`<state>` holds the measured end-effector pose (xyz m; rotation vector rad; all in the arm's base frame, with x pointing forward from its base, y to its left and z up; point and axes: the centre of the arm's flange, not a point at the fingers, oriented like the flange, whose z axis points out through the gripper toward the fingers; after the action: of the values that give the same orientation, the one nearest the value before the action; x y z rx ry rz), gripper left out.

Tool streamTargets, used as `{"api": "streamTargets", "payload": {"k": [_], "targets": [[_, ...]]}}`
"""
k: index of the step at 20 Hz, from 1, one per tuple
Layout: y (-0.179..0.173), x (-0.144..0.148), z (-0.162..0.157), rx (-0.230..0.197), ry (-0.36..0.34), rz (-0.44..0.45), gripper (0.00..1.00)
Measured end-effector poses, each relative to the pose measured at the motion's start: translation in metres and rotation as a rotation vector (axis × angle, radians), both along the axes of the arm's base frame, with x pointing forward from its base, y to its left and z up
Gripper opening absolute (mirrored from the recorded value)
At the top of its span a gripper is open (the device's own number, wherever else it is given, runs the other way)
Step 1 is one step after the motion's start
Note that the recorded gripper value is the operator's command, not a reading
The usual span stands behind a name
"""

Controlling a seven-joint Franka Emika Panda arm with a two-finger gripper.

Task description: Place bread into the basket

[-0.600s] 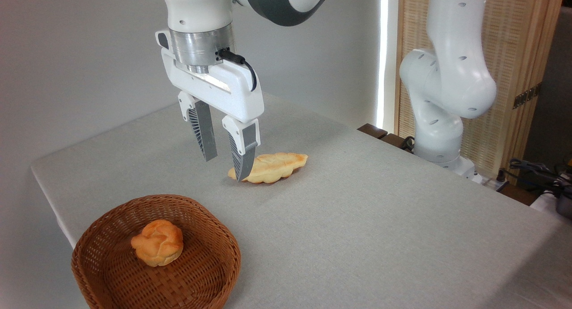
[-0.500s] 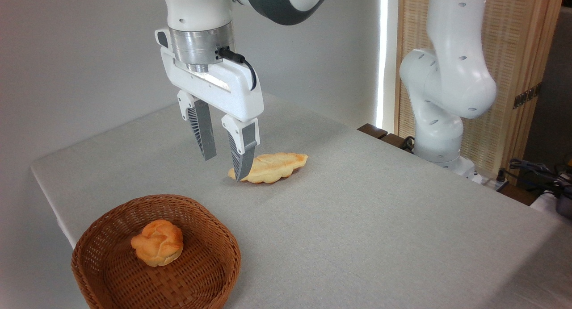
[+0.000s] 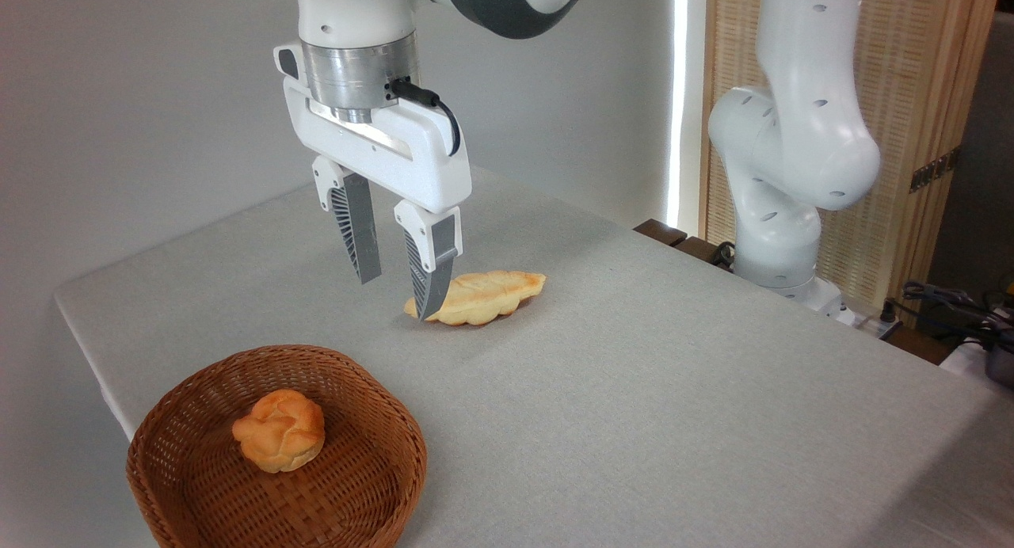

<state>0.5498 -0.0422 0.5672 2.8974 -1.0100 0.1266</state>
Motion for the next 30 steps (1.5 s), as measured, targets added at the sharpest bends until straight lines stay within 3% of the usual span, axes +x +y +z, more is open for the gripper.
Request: {"api": "streamTargets", "payload": {"k": [18, 24, 30], "targets": [[-0.013, -0.006, -0.01, 0.001, 0.027, -0.026, 1.0], [-0.043, -0.034, -0.036, 0.0, 0.091, -0.094, 1.0], [-0.094, -0.068, -0.077, 0.035, 0.126, -0.22, 1.0]]}}
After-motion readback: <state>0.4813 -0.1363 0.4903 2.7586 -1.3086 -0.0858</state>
